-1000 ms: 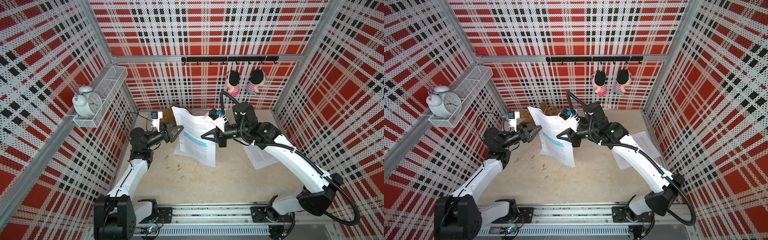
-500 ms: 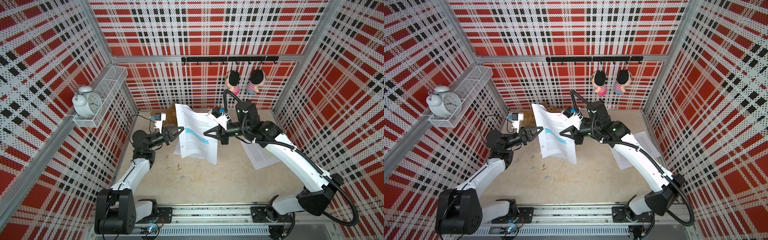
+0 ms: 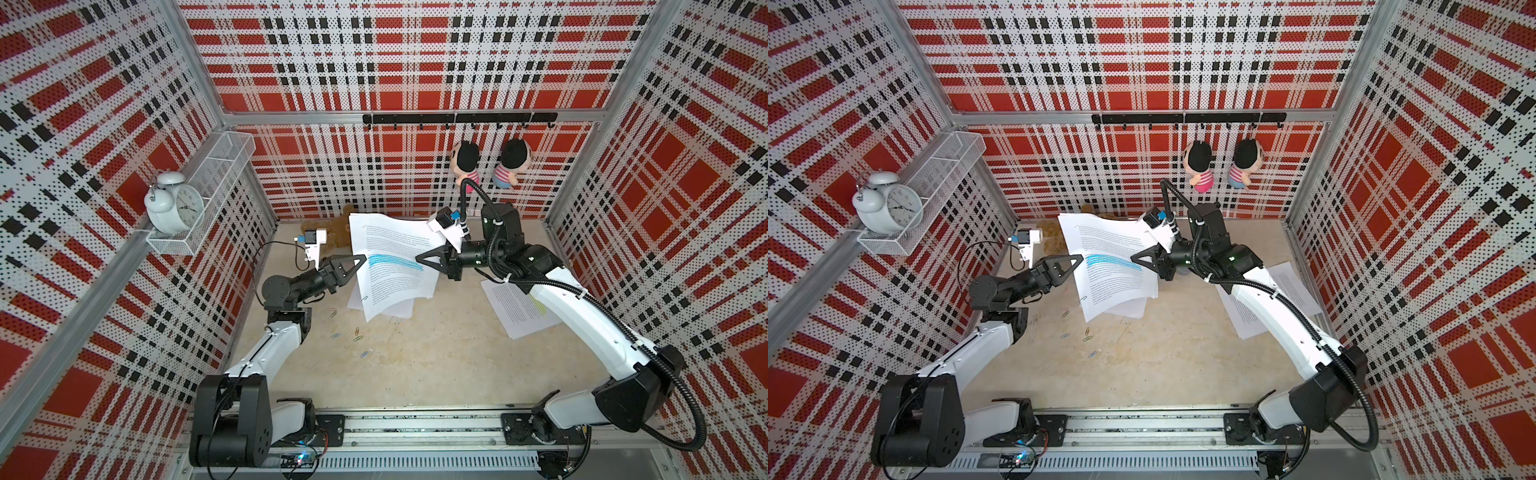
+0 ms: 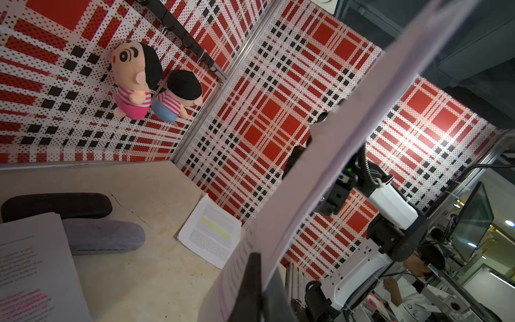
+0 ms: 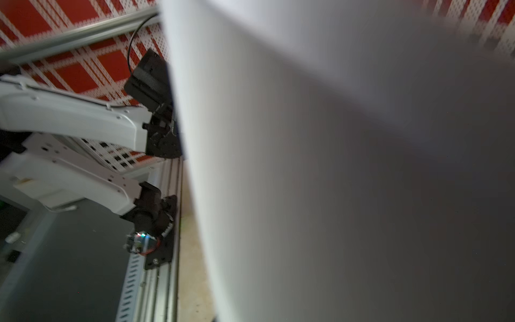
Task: Unclip the paperclips from the documents
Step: Adjust the document.
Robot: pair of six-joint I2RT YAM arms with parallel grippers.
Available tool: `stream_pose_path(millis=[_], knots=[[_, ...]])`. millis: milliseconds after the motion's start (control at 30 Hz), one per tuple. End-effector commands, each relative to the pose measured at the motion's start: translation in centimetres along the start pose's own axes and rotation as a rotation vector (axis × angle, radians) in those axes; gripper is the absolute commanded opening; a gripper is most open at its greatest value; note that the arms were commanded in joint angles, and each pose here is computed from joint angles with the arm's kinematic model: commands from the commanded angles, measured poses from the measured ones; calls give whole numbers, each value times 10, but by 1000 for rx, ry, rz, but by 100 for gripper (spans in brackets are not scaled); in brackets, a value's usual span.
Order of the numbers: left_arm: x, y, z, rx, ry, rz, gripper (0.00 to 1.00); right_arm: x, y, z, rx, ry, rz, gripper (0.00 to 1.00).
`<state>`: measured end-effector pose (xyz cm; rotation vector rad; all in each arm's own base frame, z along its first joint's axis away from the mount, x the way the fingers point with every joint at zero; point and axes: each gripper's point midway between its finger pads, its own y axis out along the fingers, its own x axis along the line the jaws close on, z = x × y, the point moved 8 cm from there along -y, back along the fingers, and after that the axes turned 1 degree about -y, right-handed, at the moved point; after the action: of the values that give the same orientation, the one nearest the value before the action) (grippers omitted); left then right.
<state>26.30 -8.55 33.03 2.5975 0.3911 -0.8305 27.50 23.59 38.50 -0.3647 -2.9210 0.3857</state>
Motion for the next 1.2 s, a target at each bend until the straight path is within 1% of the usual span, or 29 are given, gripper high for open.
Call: stream_pose_path(millis=[0,33,100,167,300,467,567,700,767,833,867,933,1067,1167], knots=[[-29,-4,-10,-114,10,154,0,-3,-8,-12,-135,-30,-7,28],[-33,-4,-10,-121,6,197,0,-6,-7,-11,-158,-25,-12,32],[-30,2,-8,-112,-36,221,0,-12,-1,-8,-195,-21,-29,38],[-32,10,-8,-90,-35,242,0,-18,6,-6,-217,-15,-53,45],[-35,15,-11,-104,-38,256,0,-29,16,-1,-254,-31,-69,52],[-33,10,-19,-104,-29,218,0,-41,4,3,-360,20,-84,53],[-31,5,-26,-122,-7,186,0,-41,0,6,-386,44,-99,53],[-28,8,-31,-113,9,163,0,-39,2,6,-415,87,-146,52],[-28,9,-31,-108,9,164,0,-39,0,4,-427,116,-158,50],[-26,9,-31,-104,5,162,0,-39,0,2,-433,121,-164,43],[-25,9,-31,-102,3,161,0,-38,0,1,-434,123,-168,41],[-24,10,-30,-97,1,163,0,-38,0,-2,-434,130,-179,39],[-24,12,-29,-88,-2,164,0,-37,-2,-6,-437,135,-182,29],[-22,11,-27,-80,-8,161,0,-35,-4,-9,-442,145,-188,10]])
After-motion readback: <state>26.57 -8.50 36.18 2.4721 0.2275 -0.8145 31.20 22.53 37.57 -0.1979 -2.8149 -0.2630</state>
